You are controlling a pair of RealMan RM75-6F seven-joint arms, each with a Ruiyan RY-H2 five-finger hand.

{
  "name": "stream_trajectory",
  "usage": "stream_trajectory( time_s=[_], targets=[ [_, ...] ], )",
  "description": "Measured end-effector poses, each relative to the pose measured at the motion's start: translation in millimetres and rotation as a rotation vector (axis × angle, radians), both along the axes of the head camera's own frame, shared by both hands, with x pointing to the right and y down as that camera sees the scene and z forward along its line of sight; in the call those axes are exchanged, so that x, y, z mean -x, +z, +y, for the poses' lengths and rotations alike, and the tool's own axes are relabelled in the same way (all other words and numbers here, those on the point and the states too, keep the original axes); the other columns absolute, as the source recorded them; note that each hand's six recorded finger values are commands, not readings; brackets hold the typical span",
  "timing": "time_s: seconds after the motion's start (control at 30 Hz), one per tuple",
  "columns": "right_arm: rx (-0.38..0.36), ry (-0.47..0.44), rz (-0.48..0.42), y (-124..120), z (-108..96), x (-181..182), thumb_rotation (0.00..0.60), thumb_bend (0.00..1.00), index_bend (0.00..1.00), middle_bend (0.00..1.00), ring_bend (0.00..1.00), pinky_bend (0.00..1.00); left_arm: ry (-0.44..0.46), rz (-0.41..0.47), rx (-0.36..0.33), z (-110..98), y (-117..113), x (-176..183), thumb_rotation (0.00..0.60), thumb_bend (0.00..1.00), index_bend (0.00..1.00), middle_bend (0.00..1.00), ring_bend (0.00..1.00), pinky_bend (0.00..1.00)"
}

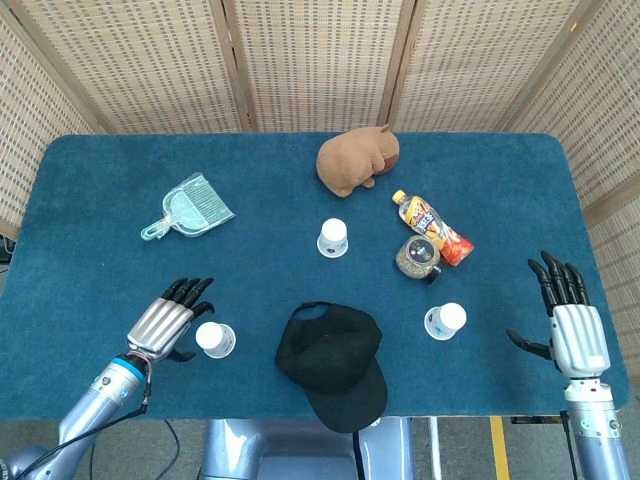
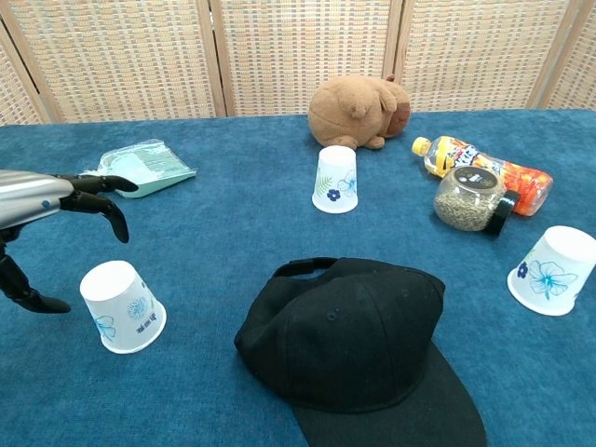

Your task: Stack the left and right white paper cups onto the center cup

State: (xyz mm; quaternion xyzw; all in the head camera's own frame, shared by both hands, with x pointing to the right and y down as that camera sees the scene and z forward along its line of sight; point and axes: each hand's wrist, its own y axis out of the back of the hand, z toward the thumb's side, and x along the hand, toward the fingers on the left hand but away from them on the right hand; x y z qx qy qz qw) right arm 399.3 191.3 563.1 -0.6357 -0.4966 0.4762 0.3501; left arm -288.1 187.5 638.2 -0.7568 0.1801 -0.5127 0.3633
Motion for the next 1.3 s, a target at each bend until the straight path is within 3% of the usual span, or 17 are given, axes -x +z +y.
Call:
stream_trajectory(
  time_s=[0.43,0.6,0.87,1.07,1.3],
  targets=[
    [0.010,0.018,-0.018,1,-2,-5,0.600,0.11,0.02,0.00,0.00,0.00,0.005,-0.030,0.018,-2,13,-11,0.600,0.18,0.40,0.00,0.00,0.04],
    [0.014,0.025,-0.021,2,-3,-8,0.600,0.11,0.02,0.00,0.00,0.00,0.013,-0.035,0.023,-1,18,-16,0.600,0.32,0.46,0.00,0.00,0.04],
    [0.016,0.031,-0.032,1,-4,-10,0.600,0.11,0.02,0.00,0.00,0.00,0.020,-0.035,0.025,2,20,-22,0.600,0.33,0.46,0.00,0.00,0.04],
    [0.022,0.040,-0.033,3,-5,-13,0.600,0.11,0.02,0.00,0.00,0.00,-0.004,-0.001,-0.003,-12,8,-26,0.600,0.32,0.45,0.00,0.00,0.04],
    [0.037,0.066,-0.029,8,-8,-20,0.600,0.11,0.02,0.00,0.00,0.00,-0.030,0.055,-0.070,-50,-13,-40,0.600,0.32,0.44,0.00,0.00,0.04]
  ],
)
